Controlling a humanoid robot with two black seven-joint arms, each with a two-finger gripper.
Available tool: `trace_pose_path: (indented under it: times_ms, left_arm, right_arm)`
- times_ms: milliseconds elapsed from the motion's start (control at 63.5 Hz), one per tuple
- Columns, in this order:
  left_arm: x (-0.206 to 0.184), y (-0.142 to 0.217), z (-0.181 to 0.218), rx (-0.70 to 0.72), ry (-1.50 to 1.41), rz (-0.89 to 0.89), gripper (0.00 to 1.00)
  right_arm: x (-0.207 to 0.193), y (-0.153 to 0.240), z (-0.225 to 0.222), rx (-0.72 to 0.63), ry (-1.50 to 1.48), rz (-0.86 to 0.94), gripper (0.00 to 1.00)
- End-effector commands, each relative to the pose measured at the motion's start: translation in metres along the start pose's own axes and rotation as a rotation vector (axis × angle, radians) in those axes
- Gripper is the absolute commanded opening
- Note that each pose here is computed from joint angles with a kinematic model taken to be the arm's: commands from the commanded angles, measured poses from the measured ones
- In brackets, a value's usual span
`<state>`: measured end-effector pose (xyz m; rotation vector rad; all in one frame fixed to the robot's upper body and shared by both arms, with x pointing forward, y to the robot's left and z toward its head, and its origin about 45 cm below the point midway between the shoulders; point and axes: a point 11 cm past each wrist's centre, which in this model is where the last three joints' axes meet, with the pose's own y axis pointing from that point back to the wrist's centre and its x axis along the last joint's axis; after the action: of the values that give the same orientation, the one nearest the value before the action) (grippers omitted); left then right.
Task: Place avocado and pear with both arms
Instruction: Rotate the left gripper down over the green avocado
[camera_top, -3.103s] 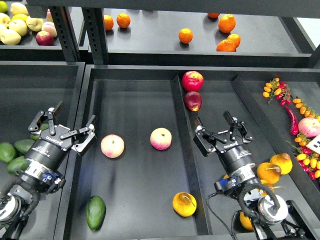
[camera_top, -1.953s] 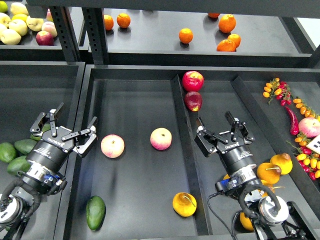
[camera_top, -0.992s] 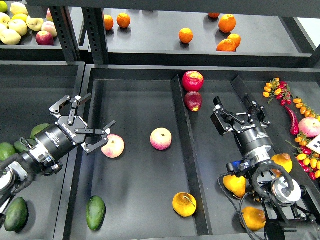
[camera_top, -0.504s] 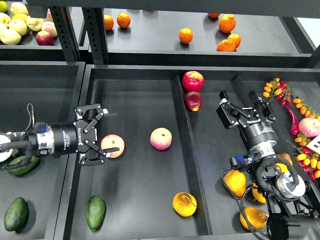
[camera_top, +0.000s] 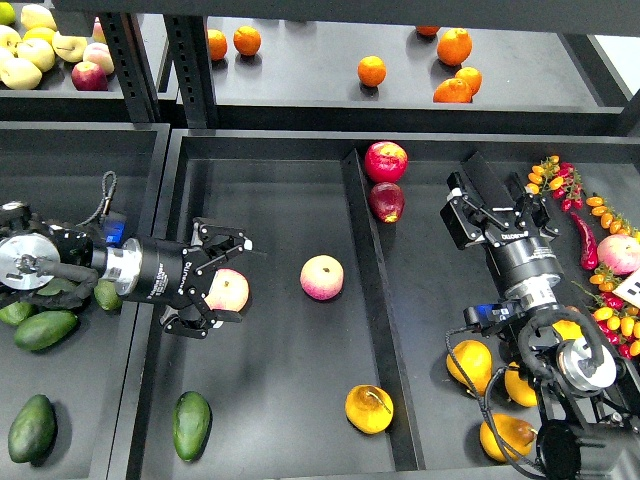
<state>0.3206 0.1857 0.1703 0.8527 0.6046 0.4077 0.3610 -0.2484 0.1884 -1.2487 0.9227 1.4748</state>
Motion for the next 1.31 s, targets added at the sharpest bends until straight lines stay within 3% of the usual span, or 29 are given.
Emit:
trace_pose_path:
  times_ms: [0,583,1292]
  left_arm:
    - [-0.006,-0.008,-0.004,0.084,-0.065,-0.001,1.0]
    - [-0.029,-0.068,-0.019,0.43,-0.348,0.022,1.0]
    - [-0.016,-0.077,-0.054,0.652,-0.474,0.084,1.0]
  right_arm:
    - [-0.002,-0.003,0.002,-0.006,-0.001,0.008,1.0]
    - [-0.002,-0.005,0.004,-0.014,0.004,0.006,1.0]
    - [-0.002,-0.004,0.005,-0.015,0.004,0.002,1.0]
